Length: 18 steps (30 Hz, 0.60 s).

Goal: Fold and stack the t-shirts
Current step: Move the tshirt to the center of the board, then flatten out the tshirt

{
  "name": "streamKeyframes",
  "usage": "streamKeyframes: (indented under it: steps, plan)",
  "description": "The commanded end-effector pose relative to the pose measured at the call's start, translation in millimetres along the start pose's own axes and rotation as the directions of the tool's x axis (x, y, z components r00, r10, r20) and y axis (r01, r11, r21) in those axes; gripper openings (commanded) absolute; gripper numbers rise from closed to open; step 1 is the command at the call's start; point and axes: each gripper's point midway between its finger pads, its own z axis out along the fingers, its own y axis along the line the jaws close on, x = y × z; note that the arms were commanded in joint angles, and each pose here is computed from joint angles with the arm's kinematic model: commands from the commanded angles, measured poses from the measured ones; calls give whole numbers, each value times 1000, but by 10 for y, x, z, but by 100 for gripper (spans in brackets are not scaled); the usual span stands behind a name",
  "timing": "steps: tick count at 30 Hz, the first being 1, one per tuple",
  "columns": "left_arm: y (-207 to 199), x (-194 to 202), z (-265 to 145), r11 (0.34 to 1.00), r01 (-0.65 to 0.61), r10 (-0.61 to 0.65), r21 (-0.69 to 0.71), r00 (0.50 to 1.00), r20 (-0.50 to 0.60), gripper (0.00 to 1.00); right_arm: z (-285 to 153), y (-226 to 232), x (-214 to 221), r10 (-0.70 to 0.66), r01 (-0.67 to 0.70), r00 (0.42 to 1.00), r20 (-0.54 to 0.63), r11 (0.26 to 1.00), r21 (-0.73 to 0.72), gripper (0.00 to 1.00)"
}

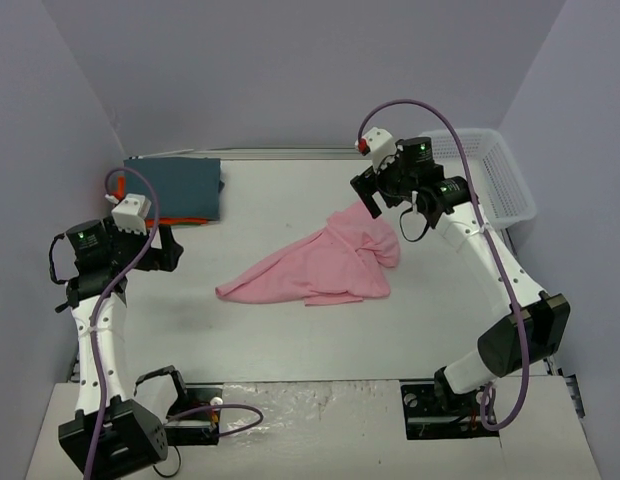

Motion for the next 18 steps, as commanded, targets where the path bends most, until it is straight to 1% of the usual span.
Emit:
streamKeyframes:
  steps: [1,3,4,5,6,9,10,11,13,14,15,16,17,18]
  plan:
    - [-89,-97,-57,999,-25,24,47,999,25,94,-32,20,64,-3,2,1000,-10,1000,-22,91]
    - [-124,-86,-48,996,-32,31,78,999,14,94,1,126,181,-3,1,999,-35,997,-76,91]
    - [-182,-43,-47,993,-21,21,113,1000,-5,94,36,208,336,-4,-4,997,-77,994,-106,91]
    - [-198,-71,-52,991,-35,36,130,999,-6,94,77,272,430,-6,-7,995,-102,991,-133,91]
    - [-202,-35,-15,989,-20,24,150,999,-30,94,87,410,536,-11,-15,992,-129,980,-198,89]
    - [-244,22,59,980,13,5,200,996,-89,94,220,669,847,-24,-43,978,-207,949,-312,86]
    - [-272,61,69,976,17,9,216,993,-115,94,268,799,967,-26,-67,970,-241,926,-371,83]
    - [-322,105,126,971,16,19,237,989,-145,94,306,863,1045,-29,-80,965,-262,915,-396,82]
    - [-410,113,160,967,-7,54,256,983,-177,94,370,956,1184,-27,-113,951,-308,896,-429,80]
    - [-412,149,205,970,-30,82,242,975,-206,94,383,978,1231,-29,-120,947,-321,892,-435,79]
    - [-579,120,250,957,-73,136,281,968,-212,94,393,996,1274,-30,-128,942,-334,890,-438,78]
    - [-633,124,283,952,-93,162,290,962,-222,94,395,993,1302,-30,-130,939,-342,891,-435,78]
    - [-619,150,348,957,-110,180,270,951,-251,94,385,1016,1361,-33,-135,934,-356,889,-437,78]
    - [-717,153,402,949,-128,207,290,942,-262,94,372,1011,1395,-34,-137,931,-365,892,-431,78]
